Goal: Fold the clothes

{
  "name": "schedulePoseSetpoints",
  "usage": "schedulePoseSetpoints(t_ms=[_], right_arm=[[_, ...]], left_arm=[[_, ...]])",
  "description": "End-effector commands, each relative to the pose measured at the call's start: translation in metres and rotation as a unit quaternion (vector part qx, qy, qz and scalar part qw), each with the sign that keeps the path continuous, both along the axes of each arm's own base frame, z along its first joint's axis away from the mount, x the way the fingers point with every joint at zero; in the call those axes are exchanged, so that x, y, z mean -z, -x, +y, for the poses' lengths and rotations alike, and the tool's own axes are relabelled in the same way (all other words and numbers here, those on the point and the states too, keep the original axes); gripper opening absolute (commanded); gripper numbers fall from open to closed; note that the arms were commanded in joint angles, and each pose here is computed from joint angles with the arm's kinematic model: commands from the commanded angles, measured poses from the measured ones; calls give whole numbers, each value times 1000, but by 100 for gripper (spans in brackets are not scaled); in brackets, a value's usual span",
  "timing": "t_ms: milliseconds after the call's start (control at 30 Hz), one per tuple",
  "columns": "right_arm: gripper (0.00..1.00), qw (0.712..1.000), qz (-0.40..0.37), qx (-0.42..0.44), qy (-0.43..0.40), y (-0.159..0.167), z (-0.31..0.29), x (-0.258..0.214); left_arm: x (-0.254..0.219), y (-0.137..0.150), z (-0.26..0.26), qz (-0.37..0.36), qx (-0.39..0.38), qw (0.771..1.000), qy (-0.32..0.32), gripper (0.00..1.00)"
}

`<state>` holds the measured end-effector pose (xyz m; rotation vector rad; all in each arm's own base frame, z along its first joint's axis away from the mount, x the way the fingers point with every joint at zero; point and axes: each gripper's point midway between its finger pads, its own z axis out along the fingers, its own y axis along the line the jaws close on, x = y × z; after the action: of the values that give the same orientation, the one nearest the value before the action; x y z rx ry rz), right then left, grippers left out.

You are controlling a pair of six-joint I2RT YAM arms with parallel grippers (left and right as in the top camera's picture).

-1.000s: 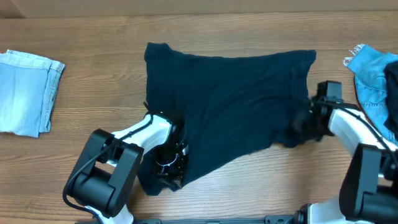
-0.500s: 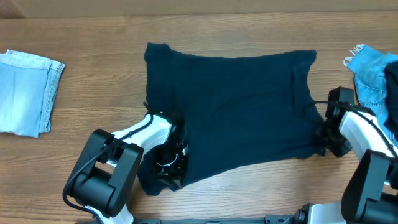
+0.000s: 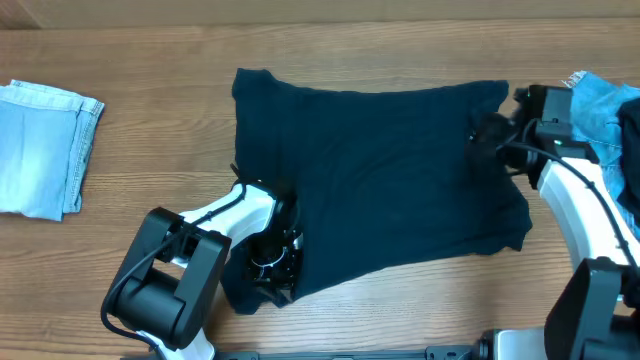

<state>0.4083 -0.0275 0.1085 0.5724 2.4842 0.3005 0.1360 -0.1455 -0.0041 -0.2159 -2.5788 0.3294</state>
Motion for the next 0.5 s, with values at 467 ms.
schedulePoseSetpoints(t_ms=[467], right_arm=[[53, 963, 138, 186, 139, 22, -96, 95]], left_arm=[[-52, -70, -31, -160, 14, 985, 71, 38]])
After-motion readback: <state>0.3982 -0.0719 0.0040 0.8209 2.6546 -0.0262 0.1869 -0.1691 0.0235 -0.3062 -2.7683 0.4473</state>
